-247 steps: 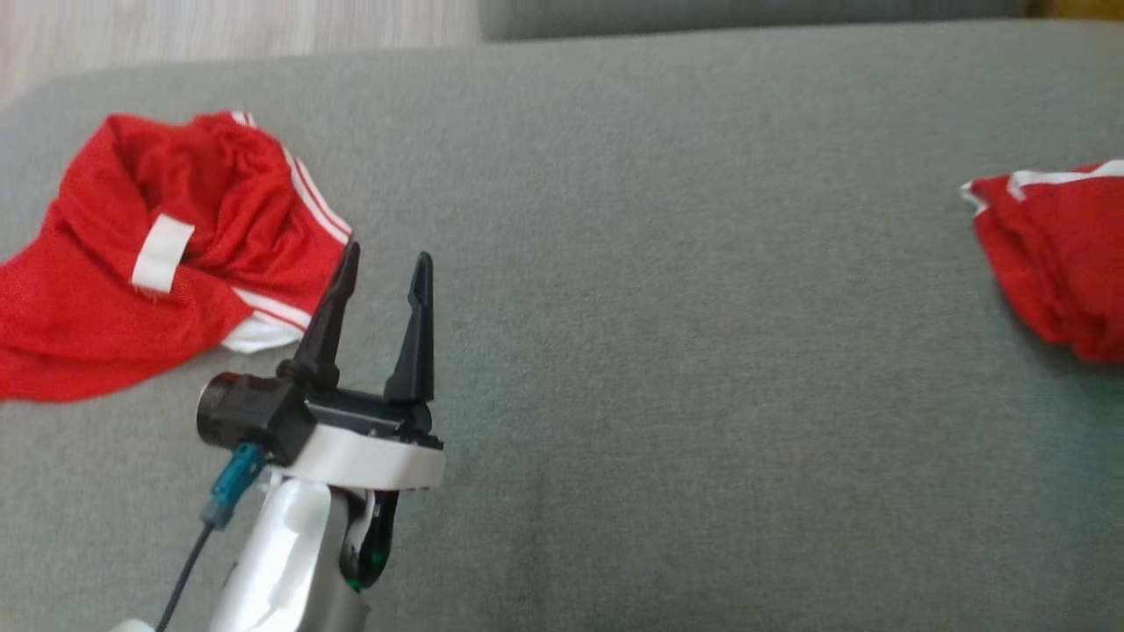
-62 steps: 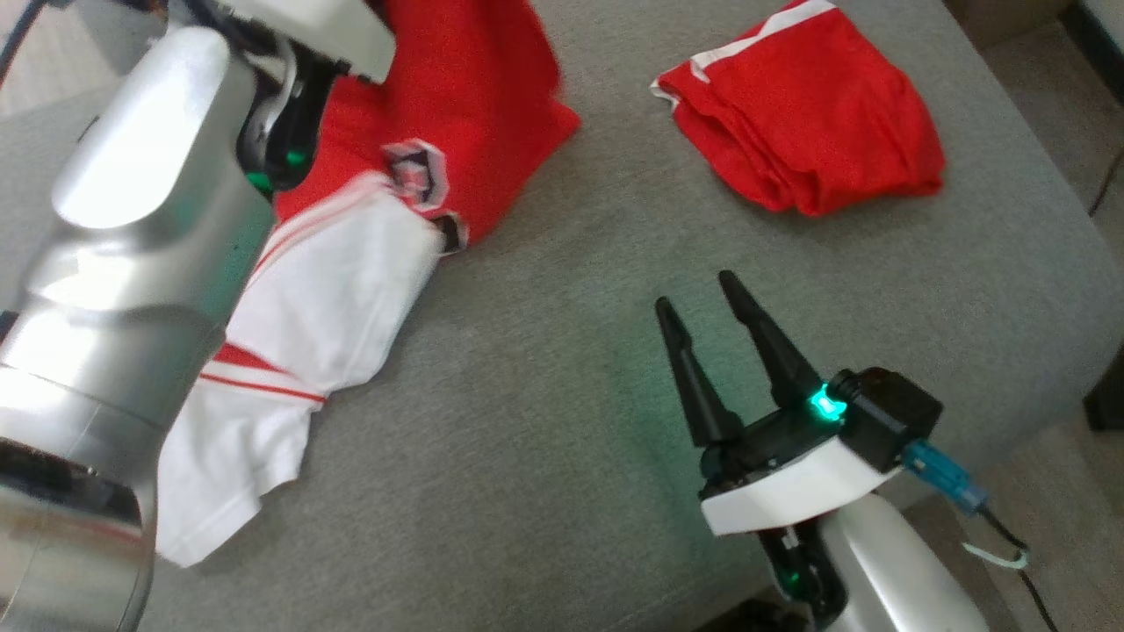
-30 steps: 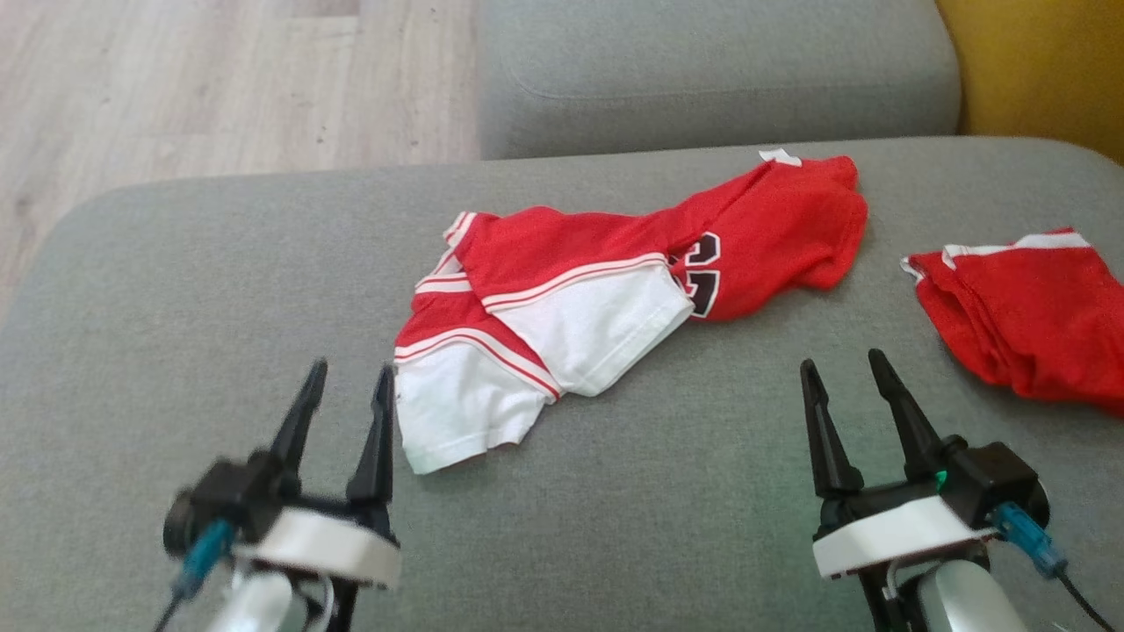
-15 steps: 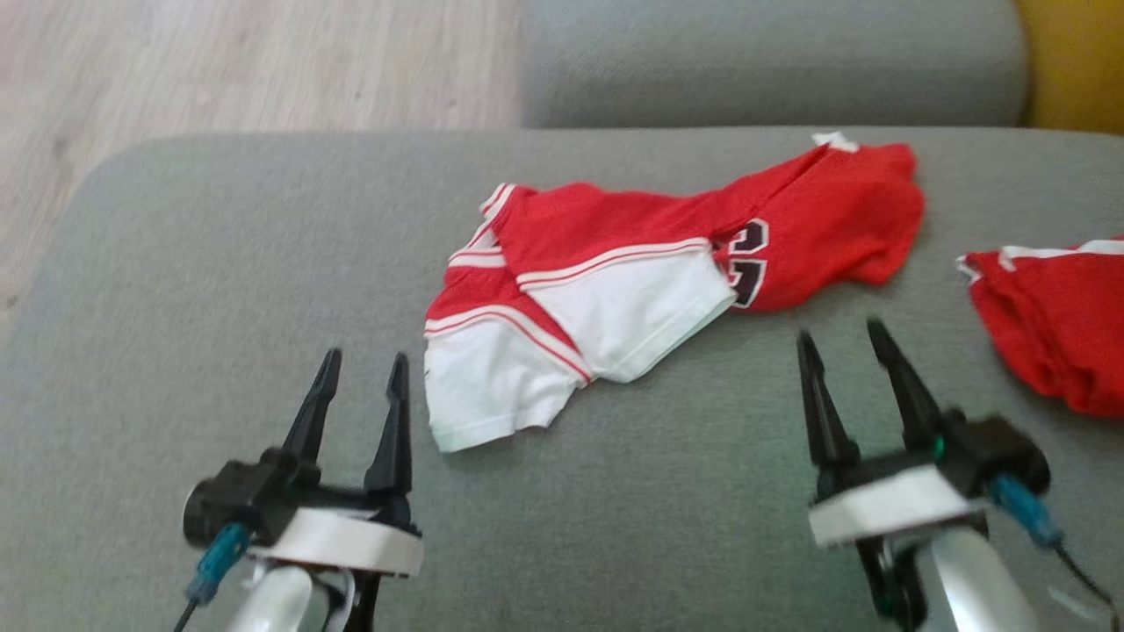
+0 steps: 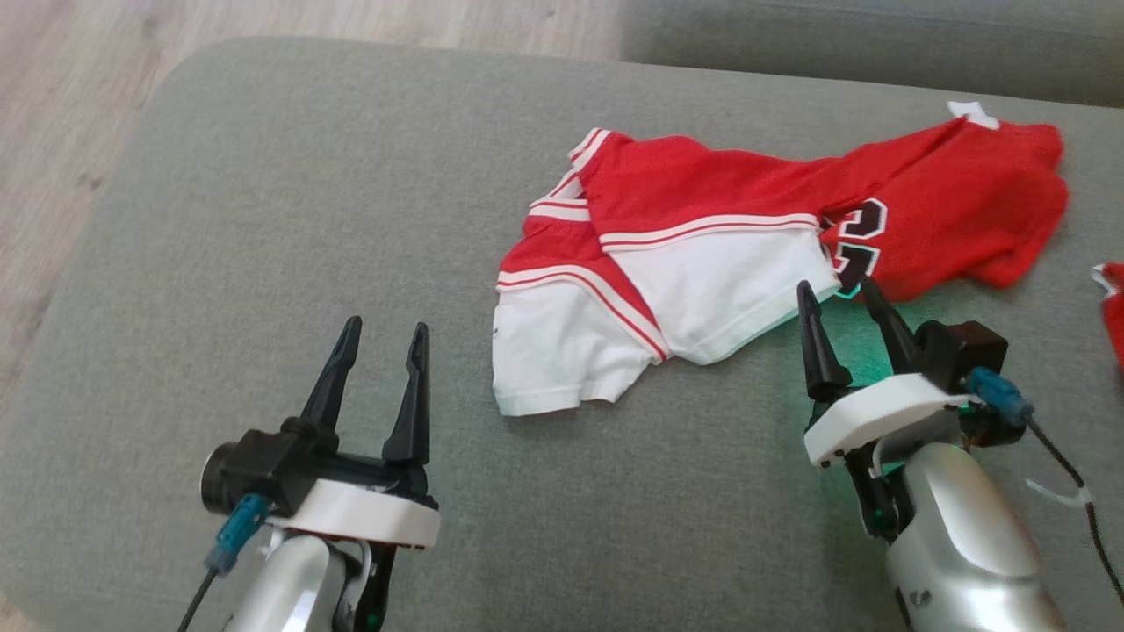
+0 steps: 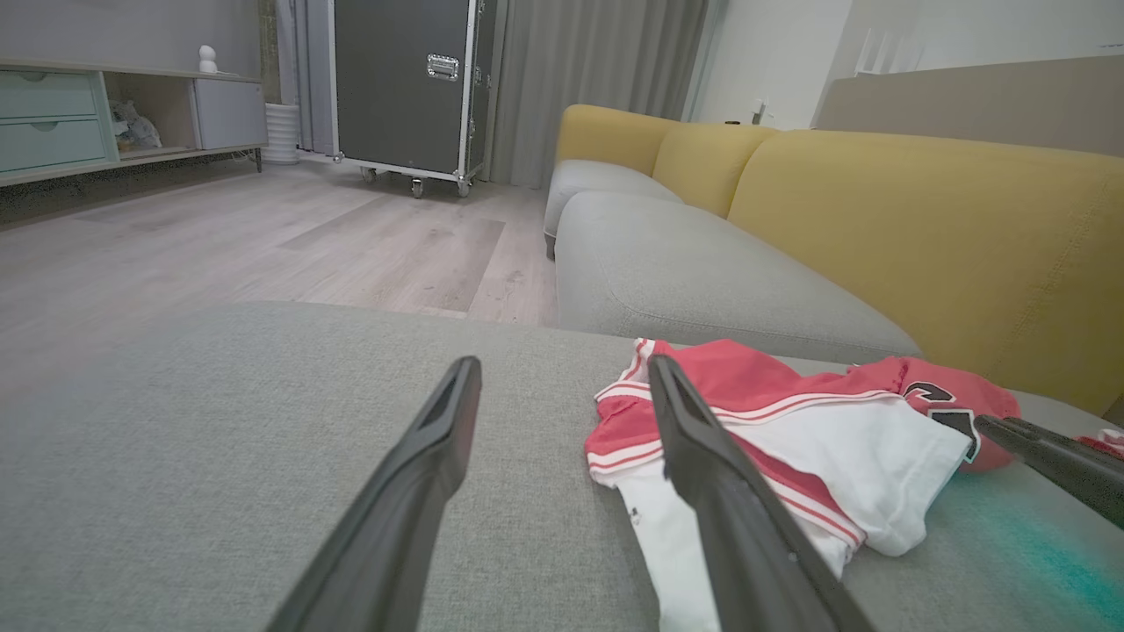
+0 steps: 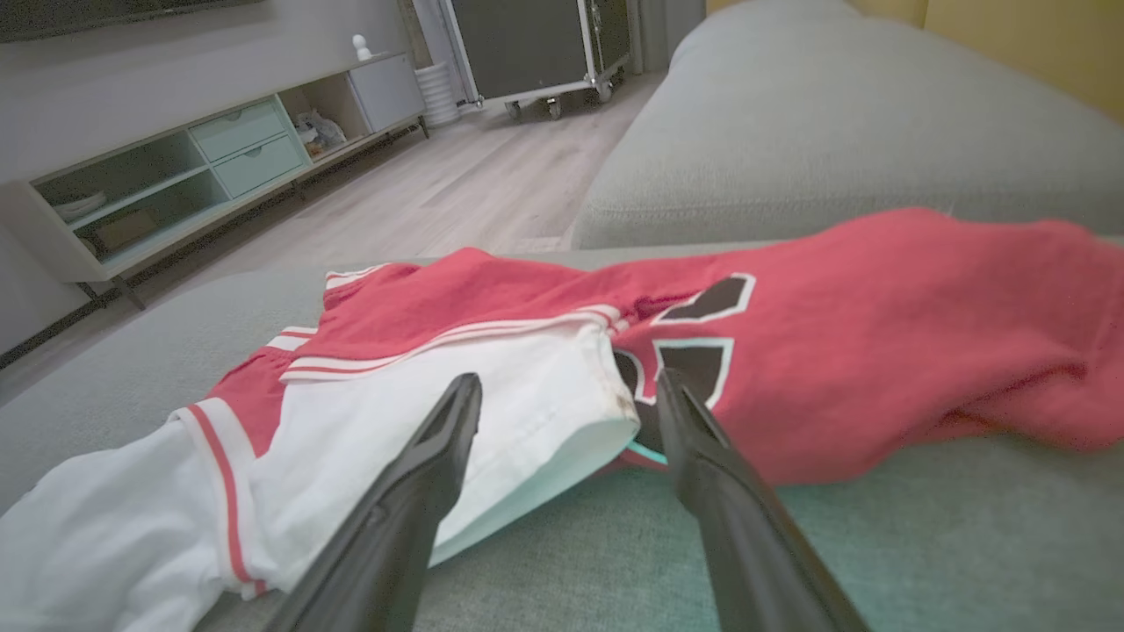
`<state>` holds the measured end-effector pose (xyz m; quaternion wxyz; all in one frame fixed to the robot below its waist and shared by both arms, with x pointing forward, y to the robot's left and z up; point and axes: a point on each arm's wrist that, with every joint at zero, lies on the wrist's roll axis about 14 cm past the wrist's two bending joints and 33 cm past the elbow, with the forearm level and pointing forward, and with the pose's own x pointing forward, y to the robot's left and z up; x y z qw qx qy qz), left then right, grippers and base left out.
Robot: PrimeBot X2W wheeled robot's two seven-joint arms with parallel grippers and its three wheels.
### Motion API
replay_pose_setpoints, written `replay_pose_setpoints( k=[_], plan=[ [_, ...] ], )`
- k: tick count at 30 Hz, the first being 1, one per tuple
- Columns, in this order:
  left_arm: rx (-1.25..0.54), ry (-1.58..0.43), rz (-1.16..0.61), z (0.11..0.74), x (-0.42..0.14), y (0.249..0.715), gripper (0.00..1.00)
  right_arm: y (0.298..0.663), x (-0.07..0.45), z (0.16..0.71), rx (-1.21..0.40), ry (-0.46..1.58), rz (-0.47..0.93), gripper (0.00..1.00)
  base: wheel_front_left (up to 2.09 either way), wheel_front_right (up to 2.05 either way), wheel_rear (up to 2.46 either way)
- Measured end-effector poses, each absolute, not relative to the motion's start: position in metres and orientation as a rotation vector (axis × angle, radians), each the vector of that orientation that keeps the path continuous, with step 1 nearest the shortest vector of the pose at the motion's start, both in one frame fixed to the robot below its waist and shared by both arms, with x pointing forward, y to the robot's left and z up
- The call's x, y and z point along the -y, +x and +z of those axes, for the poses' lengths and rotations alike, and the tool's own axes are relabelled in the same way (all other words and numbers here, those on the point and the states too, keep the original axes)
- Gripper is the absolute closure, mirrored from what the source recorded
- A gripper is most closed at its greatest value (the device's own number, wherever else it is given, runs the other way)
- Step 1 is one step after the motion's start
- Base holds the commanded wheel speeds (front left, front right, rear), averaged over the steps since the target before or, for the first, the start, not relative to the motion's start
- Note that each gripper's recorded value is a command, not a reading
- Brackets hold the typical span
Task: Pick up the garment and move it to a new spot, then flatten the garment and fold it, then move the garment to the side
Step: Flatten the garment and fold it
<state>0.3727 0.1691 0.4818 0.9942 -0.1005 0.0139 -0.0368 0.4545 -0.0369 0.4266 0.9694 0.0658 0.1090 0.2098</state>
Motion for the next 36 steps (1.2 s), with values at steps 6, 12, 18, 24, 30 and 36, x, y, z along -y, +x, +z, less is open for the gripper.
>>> replay_pose_setpoints(
  k=[6,12,18,24,30,36],
  plan=[
    [-0.041,-0.205,-0.062,0.476,-0.172,0.372,0.0,0.463,0.035,0.402,-0.314,0.197,0.394,0.0,0.0,0.0,0.0],
    [-0.04,-0.203,-0.05,0.475,-0.177,0.378,0.0,0.468,0.027,0.392,-0.35,0.212,0.403,0.0,0.0,0.0,0.0],
    [-0.031,-0.197,-0.051,0.478,-0.178,0.383,0.0,0.465,0.015,0.393,-0.365,0.216,0.441,1.0,0.0,0.0,0.0],
    [-0.009,-0.195,-0.066,0.485,-0.174,0.383,0.0,0.465,0.011,0.418,-0.306,0.258,0.453,1.0,0.0,0.0,0.0],
    [0.027,-0.198,-0.076,0.497,-0.17,0.381,0.0,0.469,0.009,0.46,-0.192,0.288,0.469,1.0,0.0,0.0,0.0],
    [0.022,-0.214,-0.072,0.495,-0.168,0.369,0.0,0.477,0.005,0.503,-0.069,0.293,0.488,1.0,0.0,0.0,0.0]
  ],
)
